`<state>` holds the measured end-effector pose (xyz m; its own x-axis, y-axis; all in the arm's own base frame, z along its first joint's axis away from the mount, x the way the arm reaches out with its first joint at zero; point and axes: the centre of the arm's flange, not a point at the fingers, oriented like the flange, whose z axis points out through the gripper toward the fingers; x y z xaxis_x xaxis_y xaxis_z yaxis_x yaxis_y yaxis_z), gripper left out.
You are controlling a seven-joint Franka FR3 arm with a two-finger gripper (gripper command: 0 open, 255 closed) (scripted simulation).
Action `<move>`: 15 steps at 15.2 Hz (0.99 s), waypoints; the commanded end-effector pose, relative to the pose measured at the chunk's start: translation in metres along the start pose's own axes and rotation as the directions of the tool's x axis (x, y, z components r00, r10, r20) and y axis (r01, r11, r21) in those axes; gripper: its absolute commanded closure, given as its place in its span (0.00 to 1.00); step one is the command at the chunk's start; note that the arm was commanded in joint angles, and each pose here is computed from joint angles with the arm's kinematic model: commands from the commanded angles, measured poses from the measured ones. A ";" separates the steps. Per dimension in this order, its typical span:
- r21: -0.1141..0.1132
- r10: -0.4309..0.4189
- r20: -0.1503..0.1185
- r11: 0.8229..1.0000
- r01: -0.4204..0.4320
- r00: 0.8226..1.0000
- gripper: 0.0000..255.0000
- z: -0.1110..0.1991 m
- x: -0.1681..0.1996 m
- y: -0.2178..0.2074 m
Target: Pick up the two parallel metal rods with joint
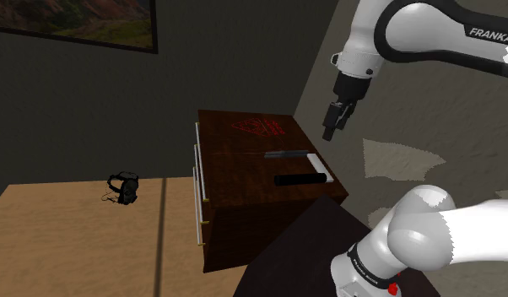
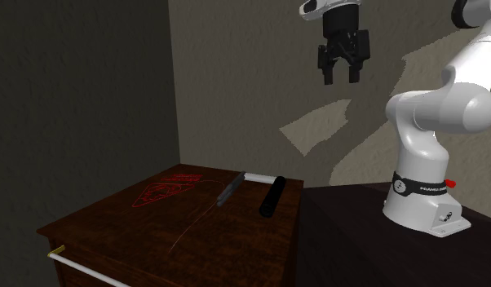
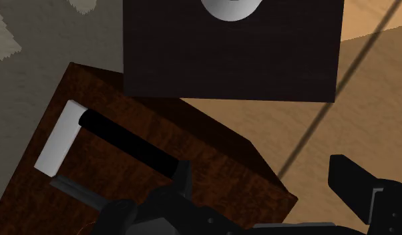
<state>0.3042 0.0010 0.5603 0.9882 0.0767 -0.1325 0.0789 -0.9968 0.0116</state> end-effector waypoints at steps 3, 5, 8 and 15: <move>-0.007 -0.046 -0.006 0.999 0.046 0.999 0.00 0.018 0.002 0.018; -0.015 -0.091 -0.013 0.996 0.091 0.996 0.00 0.036 0.005 0.036; -0.027 -0.159 -0.021 0.987 0.158 0.987 0.00 0.063 0.011 0.063; -0.058 -0.314 -0.038 0.948 0.312 0.949 0.00 0.123 0.034 0.124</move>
<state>0.3284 -0.1148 0.4449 0.9270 0.3624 -0.0960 0.3662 -0.9302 0.0239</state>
